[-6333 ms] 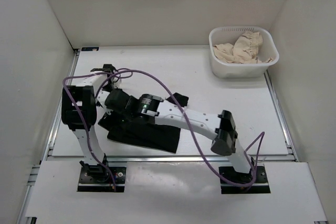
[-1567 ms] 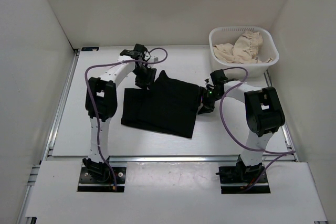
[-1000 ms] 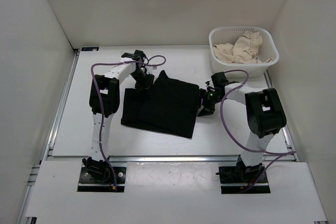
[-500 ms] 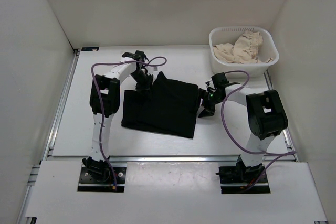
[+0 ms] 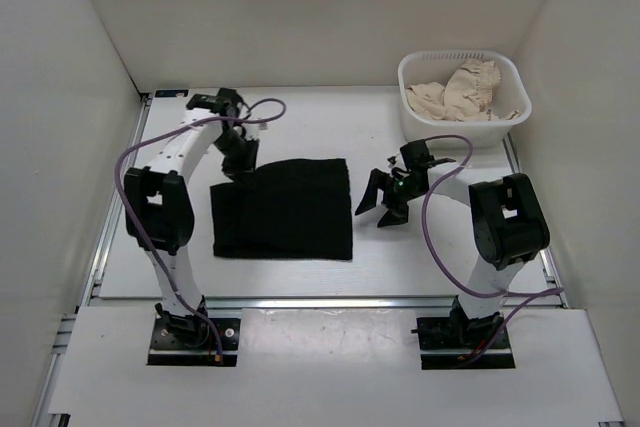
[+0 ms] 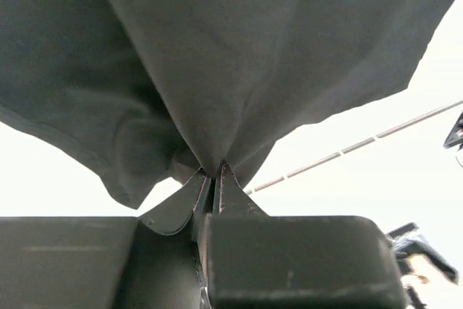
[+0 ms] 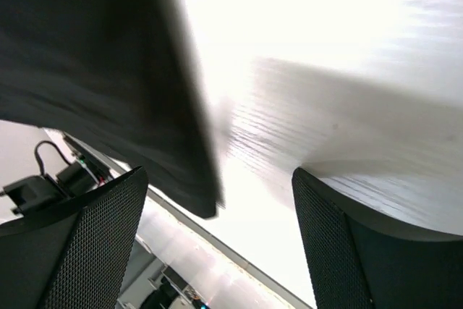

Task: Fold and stack the trousers
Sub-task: Fold the trousers

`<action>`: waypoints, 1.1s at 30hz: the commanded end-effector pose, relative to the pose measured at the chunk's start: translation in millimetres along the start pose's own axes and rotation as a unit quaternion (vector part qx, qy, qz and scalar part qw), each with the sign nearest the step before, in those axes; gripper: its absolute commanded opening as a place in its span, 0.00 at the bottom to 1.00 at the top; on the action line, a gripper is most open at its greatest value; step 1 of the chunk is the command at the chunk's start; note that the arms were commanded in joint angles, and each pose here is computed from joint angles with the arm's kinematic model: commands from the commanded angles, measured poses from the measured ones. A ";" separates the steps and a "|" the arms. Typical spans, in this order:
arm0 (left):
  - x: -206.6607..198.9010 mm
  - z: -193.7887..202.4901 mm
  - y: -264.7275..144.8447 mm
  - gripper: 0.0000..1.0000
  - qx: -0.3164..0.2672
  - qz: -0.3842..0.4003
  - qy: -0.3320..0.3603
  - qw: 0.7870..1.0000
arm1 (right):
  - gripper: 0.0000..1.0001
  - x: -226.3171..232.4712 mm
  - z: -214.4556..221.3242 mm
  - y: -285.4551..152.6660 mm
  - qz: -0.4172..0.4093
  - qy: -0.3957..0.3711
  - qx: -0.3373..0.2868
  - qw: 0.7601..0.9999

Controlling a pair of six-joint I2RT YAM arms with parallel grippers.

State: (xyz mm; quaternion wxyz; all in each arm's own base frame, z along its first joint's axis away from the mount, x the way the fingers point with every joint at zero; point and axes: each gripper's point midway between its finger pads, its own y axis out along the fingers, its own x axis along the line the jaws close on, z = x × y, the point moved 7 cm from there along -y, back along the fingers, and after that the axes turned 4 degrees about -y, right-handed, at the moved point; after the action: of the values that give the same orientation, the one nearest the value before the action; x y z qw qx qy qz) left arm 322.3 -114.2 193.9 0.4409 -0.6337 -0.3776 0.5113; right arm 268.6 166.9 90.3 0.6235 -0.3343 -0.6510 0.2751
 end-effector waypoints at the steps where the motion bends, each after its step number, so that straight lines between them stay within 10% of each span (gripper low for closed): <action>1: 50.2 13.6 -3.4 0.15 0.016 0.007 -0.085 0.996 | 0.87 9.6 4.6 6.3 0.008 -0.035 0.012 0.999; 11: 76.8 35.3 41.5 0.15 0.007 0.005 -0.103 0.995 | 0.89 60.4 0.0 38.6 -0.037 -0.092 0.034 0.994; 20: 31.5 -19.9 -27.3 0.15 -0.047 0.084 -0.062 0.993 | 0.90 66.7 -8.1 55.1 -0.025 -0.073 0.030 0.997; 28: 81.2 28.5 -110.3 0.15 -0.153 -0.188 -0.096 0.965 | 0.90 74.4 -6.4 53.5 -0.017 -0.086 0.036 0.996; 33: 117.1 113.8 -43.0 0.15 0.001 -0.147 -0.194 0.970 | 0.90 87.7 -5.8 56.5 -0.011 -0.112 0.045 0.993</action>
State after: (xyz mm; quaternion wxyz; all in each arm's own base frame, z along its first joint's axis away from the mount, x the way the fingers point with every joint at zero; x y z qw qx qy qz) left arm 268.9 13.0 225.6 0.3837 -0.5362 -0.5705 0.4896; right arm 276.1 261.5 97.0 0.5807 -0.2702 -0.6969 0.3225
